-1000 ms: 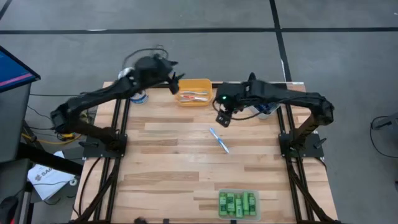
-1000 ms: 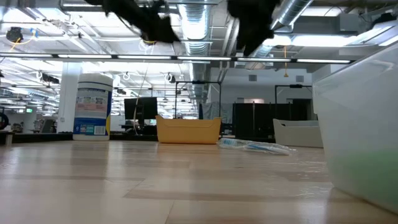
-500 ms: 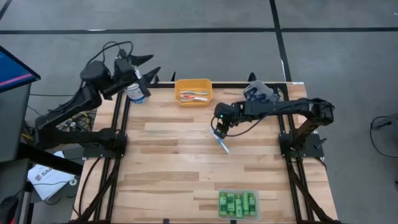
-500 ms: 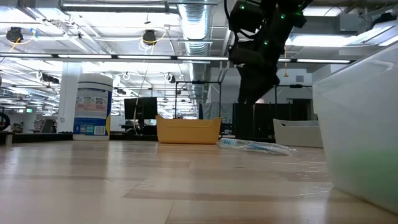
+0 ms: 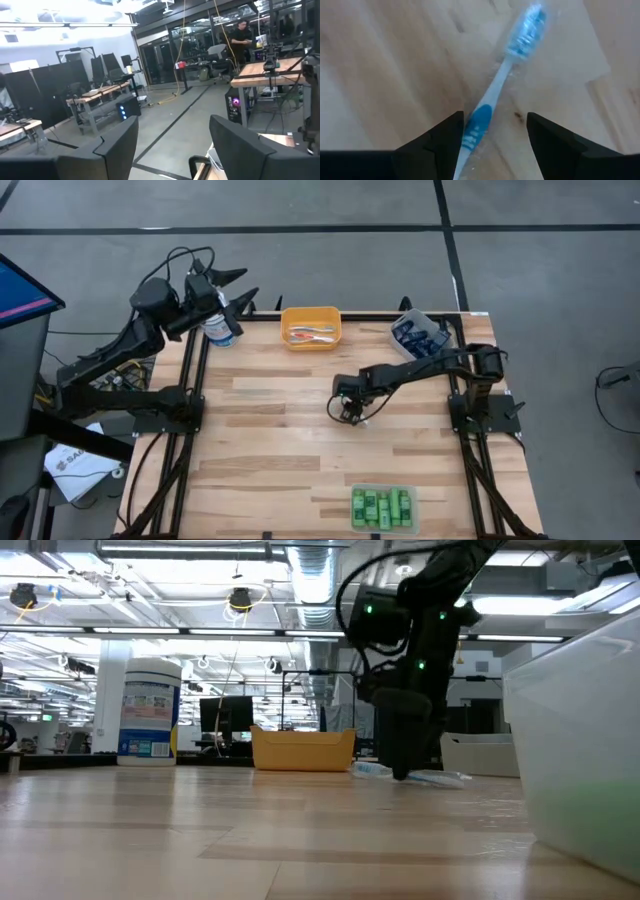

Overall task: Pick & Place Travel size toiletries
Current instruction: Put the blue toothbrush into the yellow bin

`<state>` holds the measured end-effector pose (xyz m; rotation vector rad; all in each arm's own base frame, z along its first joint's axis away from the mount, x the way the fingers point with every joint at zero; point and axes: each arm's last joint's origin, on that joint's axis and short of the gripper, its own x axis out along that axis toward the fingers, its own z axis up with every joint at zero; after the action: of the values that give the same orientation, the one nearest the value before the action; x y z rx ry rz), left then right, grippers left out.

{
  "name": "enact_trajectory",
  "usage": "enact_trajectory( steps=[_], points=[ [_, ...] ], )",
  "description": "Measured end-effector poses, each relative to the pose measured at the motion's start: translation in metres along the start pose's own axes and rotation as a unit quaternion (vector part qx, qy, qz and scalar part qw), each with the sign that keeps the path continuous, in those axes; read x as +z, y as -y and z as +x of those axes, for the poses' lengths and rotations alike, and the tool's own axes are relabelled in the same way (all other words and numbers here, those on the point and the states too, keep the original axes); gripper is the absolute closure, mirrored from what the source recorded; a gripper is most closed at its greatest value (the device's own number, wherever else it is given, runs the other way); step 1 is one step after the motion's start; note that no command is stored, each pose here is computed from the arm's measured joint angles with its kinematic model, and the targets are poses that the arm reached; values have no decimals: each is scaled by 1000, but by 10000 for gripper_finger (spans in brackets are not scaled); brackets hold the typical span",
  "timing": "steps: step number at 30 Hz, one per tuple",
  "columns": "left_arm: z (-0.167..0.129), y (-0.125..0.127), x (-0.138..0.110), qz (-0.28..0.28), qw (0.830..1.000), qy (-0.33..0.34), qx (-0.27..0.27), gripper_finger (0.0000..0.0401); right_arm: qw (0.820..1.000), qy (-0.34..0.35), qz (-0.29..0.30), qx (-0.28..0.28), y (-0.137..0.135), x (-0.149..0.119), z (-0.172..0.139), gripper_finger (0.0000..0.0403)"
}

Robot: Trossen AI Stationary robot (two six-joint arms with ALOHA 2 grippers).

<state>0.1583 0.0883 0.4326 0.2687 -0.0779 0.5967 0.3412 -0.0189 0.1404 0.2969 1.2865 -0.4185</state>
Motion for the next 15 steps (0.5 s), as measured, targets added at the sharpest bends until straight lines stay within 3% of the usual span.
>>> enact_trajectory(
  steps=[7,15],
  points=[
    [0,0,0,-23,1000,0,-1,162,999,-35,4,18,-2,-1,17,201],
    [0,0,0,-24,1000,0,-1,166,999,-36,14,30,6,1,9,341]
  ],
)
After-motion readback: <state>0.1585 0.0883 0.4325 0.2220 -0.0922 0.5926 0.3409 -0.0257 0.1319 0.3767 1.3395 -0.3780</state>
